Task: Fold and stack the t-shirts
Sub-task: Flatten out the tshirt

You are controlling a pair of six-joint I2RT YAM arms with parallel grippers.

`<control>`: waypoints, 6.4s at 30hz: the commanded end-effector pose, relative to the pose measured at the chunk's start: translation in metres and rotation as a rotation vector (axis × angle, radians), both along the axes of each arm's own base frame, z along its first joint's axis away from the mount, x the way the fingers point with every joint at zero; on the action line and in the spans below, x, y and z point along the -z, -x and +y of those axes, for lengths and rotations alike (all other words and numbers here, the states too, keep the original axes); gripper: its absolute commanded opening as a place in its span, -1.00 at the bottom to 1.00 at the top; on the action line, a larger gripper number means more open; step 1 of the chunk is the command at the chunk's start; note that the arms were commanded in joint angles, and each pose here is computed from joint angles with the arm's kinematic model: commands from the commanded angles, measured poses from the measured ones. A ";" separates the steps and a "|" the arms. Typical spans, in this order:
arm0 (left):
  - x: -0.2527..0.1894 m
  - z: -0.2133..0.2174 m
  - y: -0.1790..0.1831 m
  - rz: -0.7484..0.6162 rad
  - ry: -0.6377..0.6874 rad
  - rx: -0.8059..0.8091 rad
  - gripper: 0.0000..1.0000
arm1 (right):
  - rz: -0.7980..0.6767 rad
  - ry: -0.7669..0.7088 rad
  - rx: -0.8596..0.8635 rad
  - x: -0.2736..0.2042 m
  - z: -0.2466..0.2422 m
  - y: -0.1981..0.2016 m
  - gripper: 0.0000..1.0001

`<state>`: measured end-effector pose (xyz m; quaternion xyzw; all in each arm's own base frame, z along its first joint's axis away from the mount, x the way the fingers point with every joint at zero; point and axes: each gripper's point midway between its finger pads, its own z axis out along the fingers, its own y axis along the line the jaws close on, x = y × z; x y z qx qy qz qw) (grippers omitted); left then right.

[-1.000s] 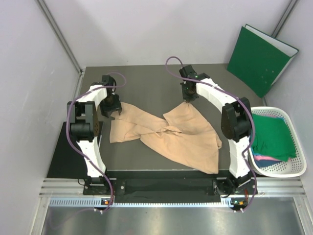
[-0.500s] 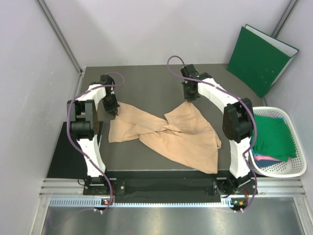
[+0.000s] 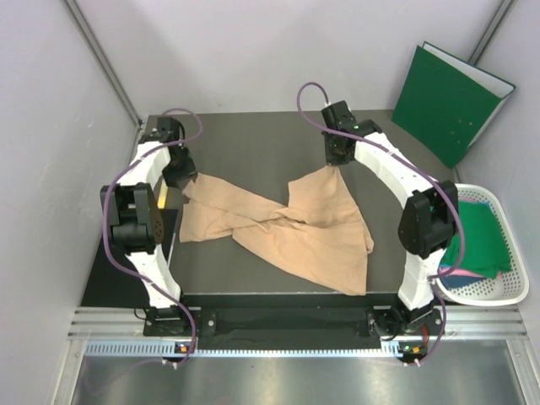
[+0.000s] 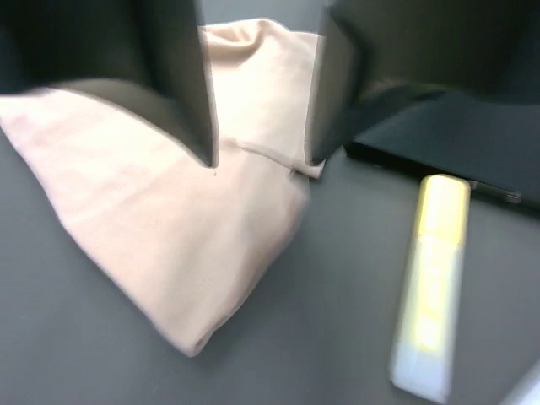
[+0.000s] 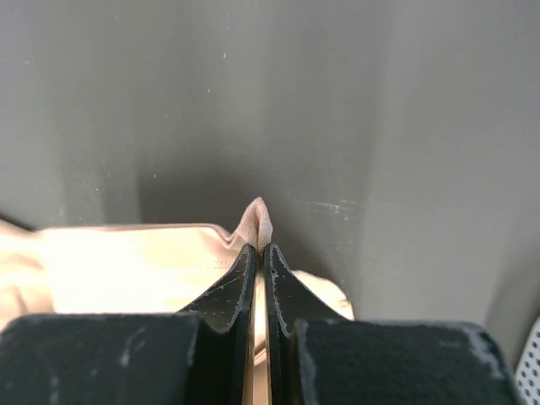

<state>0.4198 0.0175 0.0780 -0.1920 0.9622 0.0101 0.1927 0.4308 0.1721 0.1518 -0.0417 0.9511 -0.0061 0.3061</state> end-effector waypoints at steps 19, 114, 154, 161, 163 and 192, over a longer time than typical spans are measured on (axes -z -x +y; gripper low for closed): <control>0.033 0.045 -0.006 -0.024 0.207 -0.153 0.19 | -0.068 -0.027 0.019 -0.029 -0.016 0.003 -1.00; -0.501 -0.038 0.180 -1.392 0.060 0.179 -1.00 | -1.307 -0.392 -0.125 -0.479 -0.143 0.308 -1.00; -0.483 -0.017 0.073 -1.337 0.060 0.085 -1.00 | -1.404 -0.303 -0.040 -0.517 -0.117 0.181 -1.00; -0.529 -0.020 0.140 -1.479 0.006 0.099 -1.00 | -1.591 -0.398 -0.066 -0.567 -0.139 0.269 -1.00; -0.535 -0.021 0.154 -1.499 -0.003 0.100 -1.00 | -1.634 -0.432 -0.089 -0.576 -0.144 0.296 -1.00; -0.178 -0.024 -0.075 -0.630 0.057 0.116 -1.00 | -0.781 -0.078 -0.033 -0.206 -0.103 -0.044 -1.00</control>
